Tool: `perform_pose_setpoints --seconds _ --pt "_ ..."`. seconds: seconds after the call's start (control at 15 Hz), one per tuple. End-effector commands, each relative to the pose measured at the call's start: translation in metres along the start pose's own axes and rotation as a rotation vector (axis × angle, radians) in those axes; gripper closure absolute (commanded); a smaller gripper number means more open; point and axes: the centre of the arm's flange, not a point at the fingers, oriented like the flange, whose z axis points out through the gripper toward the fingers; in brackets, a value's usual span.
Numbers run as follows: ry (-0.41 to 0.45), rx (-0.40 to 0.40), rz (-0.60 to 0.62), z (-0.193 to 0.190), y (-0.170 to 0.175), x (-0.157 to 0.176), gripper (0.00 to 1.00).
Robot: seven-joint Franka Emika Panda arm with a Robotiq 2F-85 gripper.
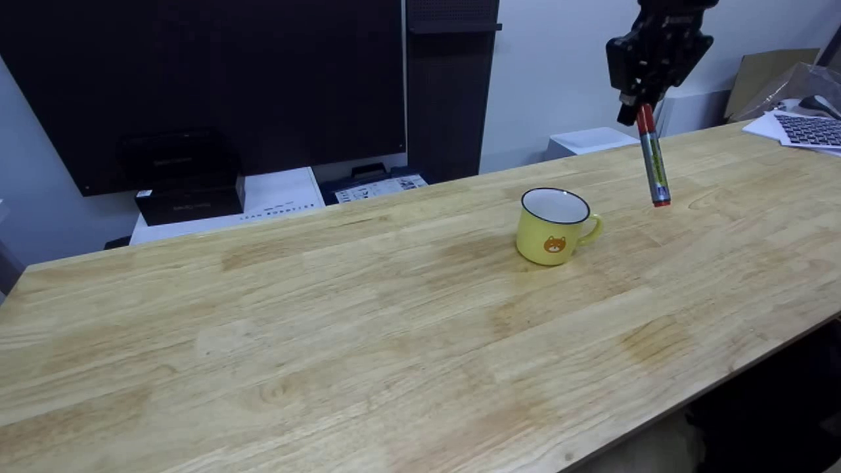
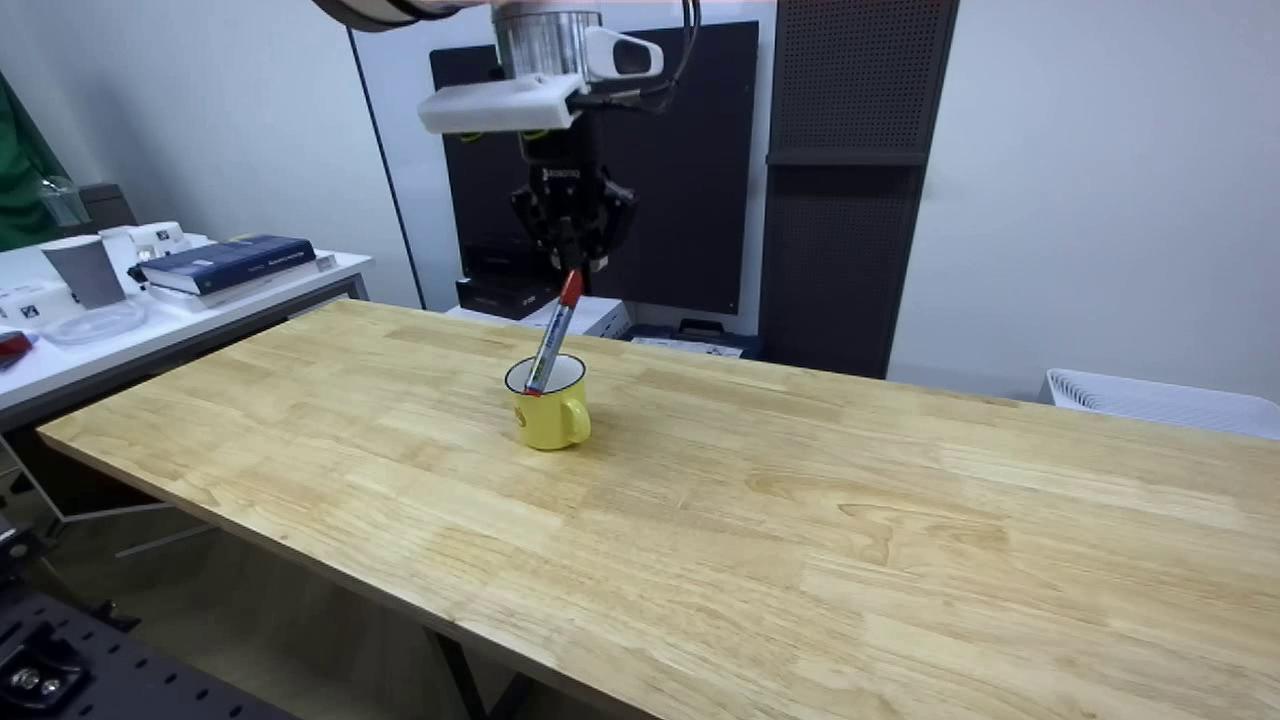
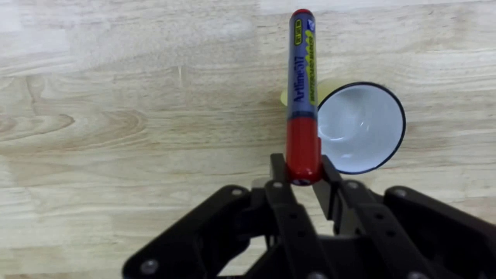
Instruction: Take the red marker out of the yellow mug
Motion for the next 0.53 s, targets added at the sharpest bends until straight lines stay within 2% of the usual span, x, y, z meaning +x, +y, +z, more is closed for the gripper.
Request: perform_pose_setpoints --seconds 0.0,0.47 --pt "-0.082 0.035 0.025 0.020 0.010 0.023 0.94" --pt "-0.200 0.092 0.073 0.078 0.046 0.037 0.94"
